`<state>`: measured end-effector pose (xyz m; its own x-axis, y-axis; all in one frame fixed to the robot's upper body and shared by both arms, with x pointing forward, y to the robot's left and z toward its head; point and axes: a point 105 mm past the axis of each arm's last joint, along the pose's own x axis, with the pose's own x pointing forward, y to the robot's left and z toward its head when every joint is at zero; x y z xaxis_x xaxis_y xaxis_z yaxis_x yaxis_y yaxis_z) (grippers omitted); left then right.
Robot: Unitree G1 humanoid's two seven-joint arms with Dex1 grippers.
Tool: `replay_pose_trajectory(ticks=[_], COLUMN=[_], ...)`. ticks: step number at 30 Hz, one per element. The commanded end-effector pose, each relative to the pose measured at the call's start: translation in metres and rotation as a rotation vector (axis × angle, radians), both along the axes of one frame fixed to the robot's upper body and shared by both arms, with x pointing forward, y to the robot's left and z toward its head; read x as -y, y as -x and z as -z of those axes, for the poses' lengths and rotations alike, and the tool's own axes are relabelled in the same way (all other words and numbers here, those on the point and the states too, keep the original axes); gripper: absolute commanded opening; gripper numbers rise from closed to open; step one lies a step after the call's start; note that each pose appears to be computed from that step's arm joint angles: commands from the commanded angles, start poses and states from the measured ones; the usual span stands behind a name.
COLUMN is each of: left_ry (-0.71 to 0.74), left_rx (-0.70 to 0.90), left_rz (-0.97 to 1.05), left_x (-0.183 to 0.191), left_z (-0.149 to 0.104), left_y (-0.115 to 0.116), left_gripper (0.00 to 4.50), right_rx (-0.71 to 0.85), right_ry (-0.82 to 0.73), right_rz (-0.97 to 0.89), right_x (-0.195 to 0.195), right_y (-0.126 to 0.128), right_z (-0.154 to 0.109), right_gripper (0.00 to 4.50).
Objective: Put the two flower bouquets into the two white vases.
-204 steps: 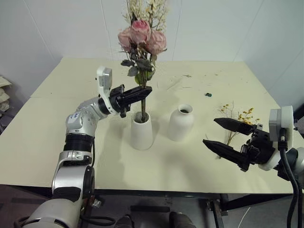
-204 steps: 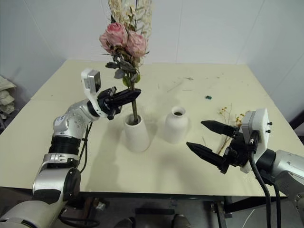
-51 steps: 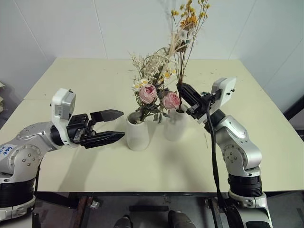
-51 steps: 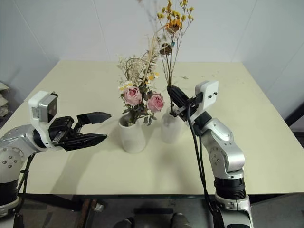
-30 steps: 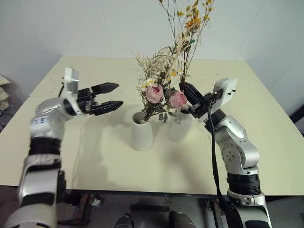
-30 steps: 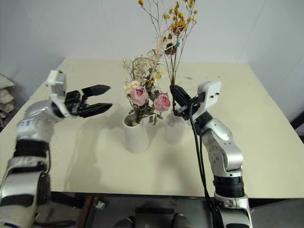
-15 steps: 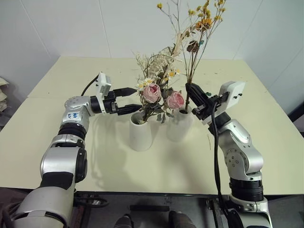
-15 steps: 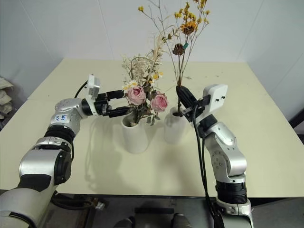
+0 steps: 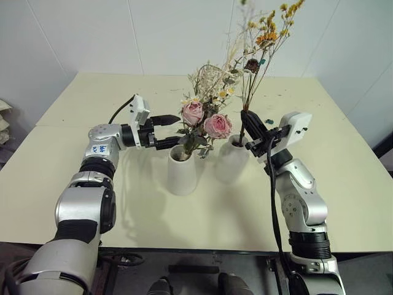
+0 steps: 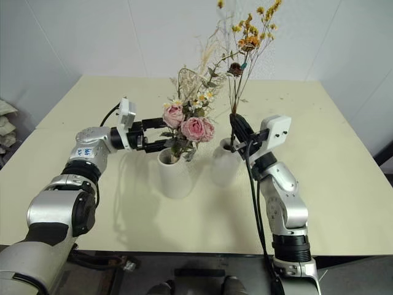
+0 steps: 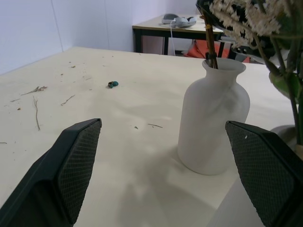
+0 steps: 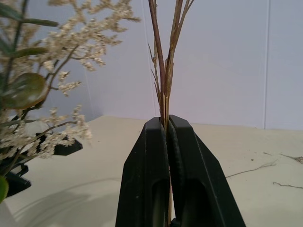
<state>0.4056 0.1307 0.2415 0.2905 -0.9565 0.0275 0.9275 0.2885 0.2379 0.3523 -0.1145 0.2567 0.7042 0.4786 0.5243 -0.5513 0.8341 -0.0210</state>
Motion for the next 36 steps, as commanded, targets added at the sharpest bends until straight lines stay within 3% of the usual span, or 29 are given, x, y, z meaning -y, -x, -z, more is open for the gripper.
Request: replay_pose_trajectory(ticks=[1, 13, 14, 16, 26, 27, 36], left_ry=[0.005, 0.018, 0.018, 0.018, 0.014, 0.013, 0.037], left_rx=[0.044, 0.024, 0.025, 0.027, 0.034, 0.034, 0.022], left_rz=[-0.023, -0.037, -0.037, -0.038, -0.043, -0.044, -0.021], left_x=[-0.008, -0.020, -0.021, -0.022, -0.029, -0.030, -0.039], left_z=[-0.019, -0.023, -0.023, -0.023, -0.025, -0.025, -0.026], left_y=[0.000, 0.001, 0.001, 0.002, 0.004, 0.004, 0.009], left_gripper=[4.50, 4.50, 4.50, 4.50, 4.50, 4.50, 4.50], right_rx=[0.037, 0.007, 0.007, 0.010, 0.019, 0.018, -0.057], right_ry=[0.027, 0.073, 0.076, 0.082, 0.209, 0.230, 0.400], right_rz=[-0.009, -0.008, -0.007, -0.012, -0.080, -0.092, -0.095], right_x=[-0.003, -0.005, -0.005, -0.005, -0.008, -0.009, 0.017], right_y=[0.007, 0.011, 0.012, 0.015, 0.042, 0.047, 0.077], right_z=[-0.001, 0.025, 0.026, 0.026, 0.026, 0.025, 0.017], right_gripper=[0.04, 0.04, 0.52, 0.99, 4.31, 4.48, 4.48])
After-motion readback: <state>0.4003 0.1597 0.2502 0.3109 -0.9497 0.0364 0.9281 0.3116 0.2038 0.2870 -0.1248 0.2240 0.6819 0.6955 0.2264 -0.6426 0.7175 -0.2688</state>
